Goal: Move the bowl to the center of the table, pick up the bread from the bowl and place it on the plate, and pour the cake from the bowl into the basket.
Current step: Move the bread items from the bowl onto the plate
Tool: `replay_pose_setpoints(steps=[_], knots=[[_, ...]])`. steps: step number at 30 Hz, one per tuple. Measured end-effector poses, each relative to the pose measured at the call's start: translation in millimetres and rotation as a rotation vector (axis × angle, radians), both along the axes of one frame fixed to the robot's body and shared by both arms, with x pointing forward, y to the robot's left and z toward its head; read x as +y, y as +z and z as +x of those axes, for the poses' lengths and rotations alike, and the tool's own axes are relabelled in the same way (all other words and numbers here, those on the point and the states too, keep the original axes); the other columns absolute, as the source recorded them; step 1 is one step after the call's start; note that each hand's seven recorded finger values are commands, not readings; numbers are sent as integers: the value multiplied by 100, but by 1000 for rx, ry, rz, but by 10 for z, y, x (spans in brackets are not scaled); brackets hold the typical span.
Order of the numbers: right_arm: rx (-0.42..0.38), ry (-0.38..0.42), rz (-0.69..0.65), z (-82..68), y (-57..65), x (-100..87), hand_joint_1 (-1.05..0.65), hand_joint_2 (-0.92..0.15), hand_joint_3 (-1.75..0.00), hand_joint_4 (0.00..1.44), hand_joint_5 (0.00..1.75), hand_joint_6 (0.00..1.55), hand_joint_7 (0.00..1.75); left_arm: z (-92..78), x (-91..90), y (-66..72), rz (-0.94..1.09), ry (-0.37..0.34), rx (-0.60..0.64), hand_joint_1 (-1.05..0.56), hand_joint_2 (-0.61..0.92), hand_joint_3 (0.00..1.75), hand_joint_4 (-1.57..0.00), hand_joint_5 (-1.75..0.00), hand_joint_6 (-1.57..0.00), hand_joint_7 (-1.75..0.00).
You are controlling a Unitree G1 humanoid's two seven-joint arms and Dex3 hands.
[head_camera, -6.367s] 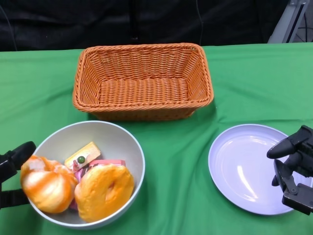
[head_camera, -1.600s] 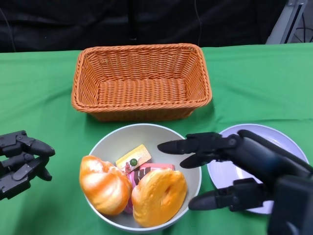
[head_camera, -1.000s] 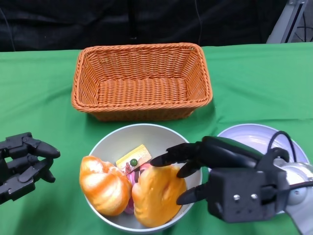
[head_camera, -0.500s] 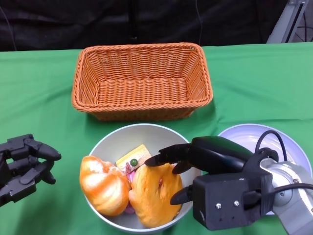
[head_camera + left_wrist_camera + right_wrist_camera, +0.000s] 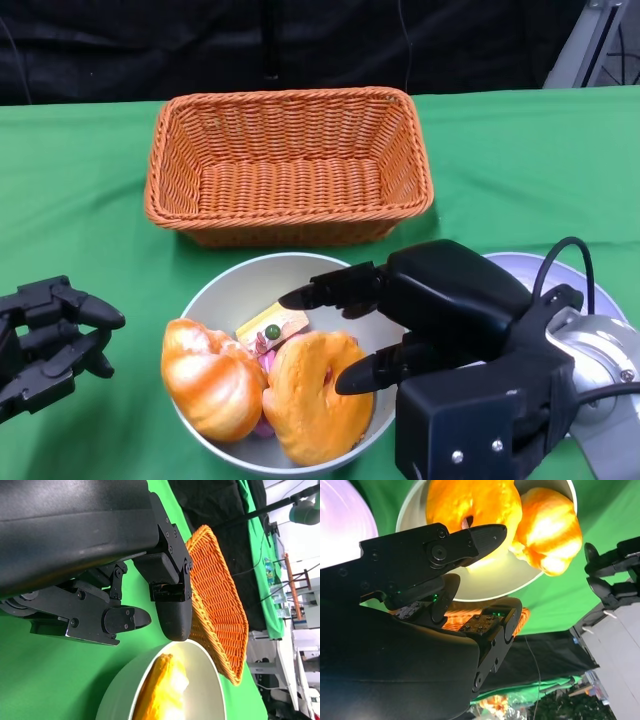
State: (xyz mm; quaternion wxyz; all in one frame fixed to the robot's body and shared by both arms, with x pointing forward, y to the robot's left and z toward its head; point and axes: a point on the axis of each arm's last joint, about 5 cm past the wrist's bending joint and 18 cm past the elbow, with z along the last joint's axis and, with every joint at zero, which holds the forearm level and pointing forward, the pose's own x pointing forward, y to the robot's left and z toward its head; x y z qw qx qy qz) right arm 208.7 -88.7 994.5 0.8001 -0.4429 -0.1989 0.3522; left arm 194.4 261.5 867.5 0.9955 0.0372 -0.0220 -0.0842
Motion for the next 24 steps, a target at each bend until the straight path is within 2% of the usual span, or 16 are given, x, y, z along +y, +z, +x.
replay_pose_setpoints(steps=[2, 4, 7, 10, 15, 18, 24], knots=[[11, -7, -18, -7, 14, 1, -78, -92, -10, 56, 15, 50, 0, 4, 0, 1, 0, 0, -1, -1, 92, 41, -73, -144, -83, -102], [64, -13, -76, -1, 17, 10, -79, -92, -10, 44, 8, 43, 0, 6, 1, 0, -1, 1, 0, -1, 92, 41, -73, -144, -83, -102], [116, -8, -128, 13, 29, 35, -79, -92, -10, 40, 5, 40, 0, 9, 1, 2, 0, 1, -1, -1, 92, 41, -73, -144, -83, -102], [109, 3, -172, 58, 29, 86, -82, -92, -10, 37, 3, 37, 0, 13, 3, 6, 1, 1, -6, 0, 92, 41, -74, -143, -83, -102], [149, 45, -229, 163, -118, 152, -86, -92, -11, 29, 0, 33, 0, 17, 4, 3, 1, 2, -9, 0, 92, 41, -74, -143, -83, -102], [180, 60, -227, 221, -165, 171, -87, -92, -9, 24, 0, 30, 0, 16, 4, 3, 2, 2, -10, -1, 92, 41, -75, -142, -83, -102], [172, 72, -193, 272, -180, 235, -88, -92, -10, 22, 1, 27, 0, 11, 8, -10, 7, 3, -14, -2, 92, 40, -74, -142, -82, -103]])
